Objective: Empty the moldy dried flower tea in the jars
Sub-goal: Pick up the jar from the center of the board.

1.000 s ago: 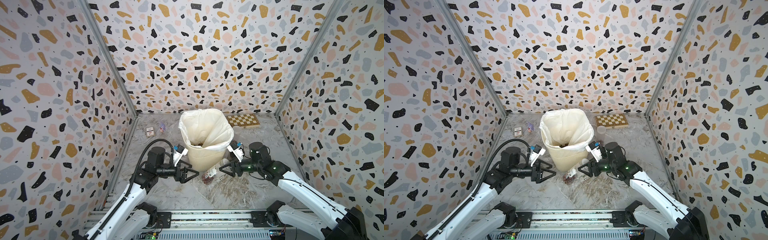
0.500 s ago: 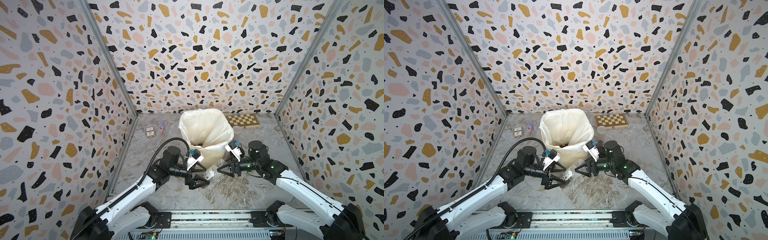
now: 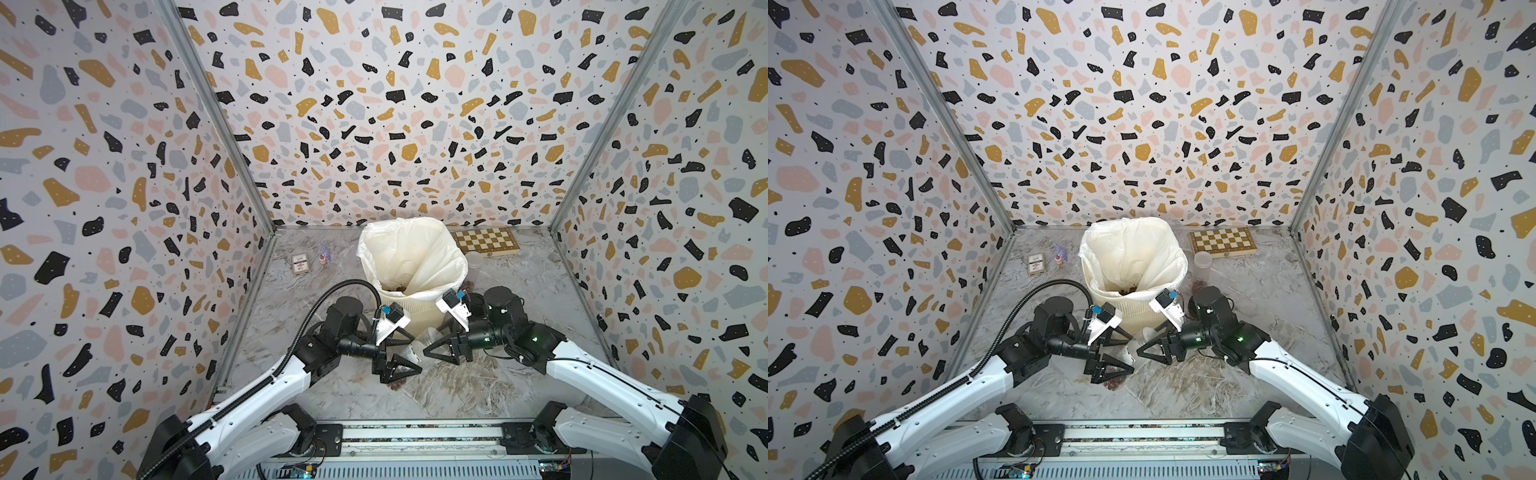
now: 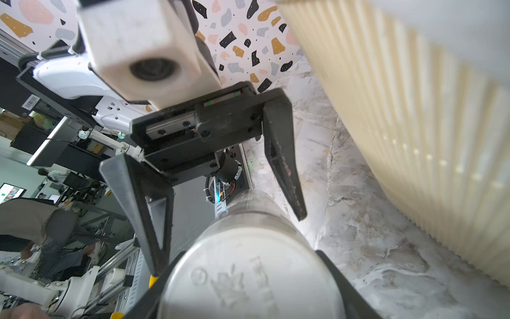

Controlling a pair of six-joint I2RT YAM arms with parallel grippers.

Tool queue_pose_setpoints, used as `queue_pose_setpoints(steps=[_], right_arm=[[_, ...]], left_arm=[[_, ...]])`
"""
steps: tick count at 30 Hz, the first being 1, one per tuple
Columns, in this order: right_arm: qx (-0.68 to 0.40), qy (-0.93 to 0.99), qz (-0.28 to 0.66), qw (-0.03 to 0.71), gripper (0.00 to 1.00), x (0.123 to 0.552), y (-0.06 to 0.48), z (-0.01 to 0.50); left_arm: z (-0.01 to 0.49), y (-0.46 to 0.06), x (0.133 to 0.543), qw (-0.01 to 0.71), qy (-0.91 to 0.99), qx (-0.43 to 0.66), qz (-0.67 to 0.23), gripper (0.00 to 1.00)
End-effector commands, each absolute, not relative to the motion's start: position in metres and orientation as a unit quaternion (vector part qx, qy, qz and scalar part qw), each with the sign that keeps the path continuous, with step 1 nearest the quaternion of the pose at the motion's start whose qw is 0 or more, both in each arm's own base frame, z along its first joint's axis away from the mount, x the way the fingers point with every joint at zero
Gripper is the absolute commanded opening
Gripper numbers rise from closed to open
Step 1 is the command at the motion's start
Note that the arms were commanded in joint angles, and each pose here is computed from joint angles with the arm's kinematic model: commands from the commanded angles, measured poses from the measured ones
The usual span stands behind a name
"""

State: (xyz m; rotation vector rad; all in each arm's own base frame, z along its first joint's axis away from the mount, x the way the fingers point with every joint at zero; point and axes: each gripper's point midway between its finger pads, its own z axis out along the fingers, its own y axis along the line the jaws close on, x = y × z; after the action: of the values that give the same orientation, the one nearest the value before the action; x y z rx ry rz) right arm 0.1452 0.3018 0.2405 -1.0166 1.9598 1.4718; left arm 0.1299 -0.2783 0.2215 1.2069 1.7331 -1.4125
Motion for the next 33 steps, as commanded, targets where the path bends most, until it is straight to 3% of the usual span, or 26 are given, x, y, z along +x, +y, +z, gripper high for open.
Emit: queue_pose_setpoints(steps=[1,10,15,27,33], right_arm=[[-0.392,0.672,0.548,0.309,0.61,0.15,0.305,0.288],[-0.409,0.645,0.566,0.31,0.61,0.141,0.306,0.303],[-0.409,0.647,0.563,0.312,0.61,0.143,0.307,0.303],[-0.416,0.647,0.562,0.303,0.62,0.147,0.312,0.303],[-0.414,0.669,0.547,0.288,0.74,0.155,0.315,0.293]], left_arm=[[0.219,-0.277,0.123,0.294,0.644,0.458,-0.538,0.99],[0.217,-0.279,0.132,0.306,0.652,0.446,-0.532,0.94],[0.22,-0.282,0.135,0.307,0.649,0.449,-0.531,0.79],[0.221,-0.278,0.138,0.329,0.651,0.46,-0.507,0.61],[0.221,-0.278,0.138,0.335,0.649,0.46,-0.506,0.59]])
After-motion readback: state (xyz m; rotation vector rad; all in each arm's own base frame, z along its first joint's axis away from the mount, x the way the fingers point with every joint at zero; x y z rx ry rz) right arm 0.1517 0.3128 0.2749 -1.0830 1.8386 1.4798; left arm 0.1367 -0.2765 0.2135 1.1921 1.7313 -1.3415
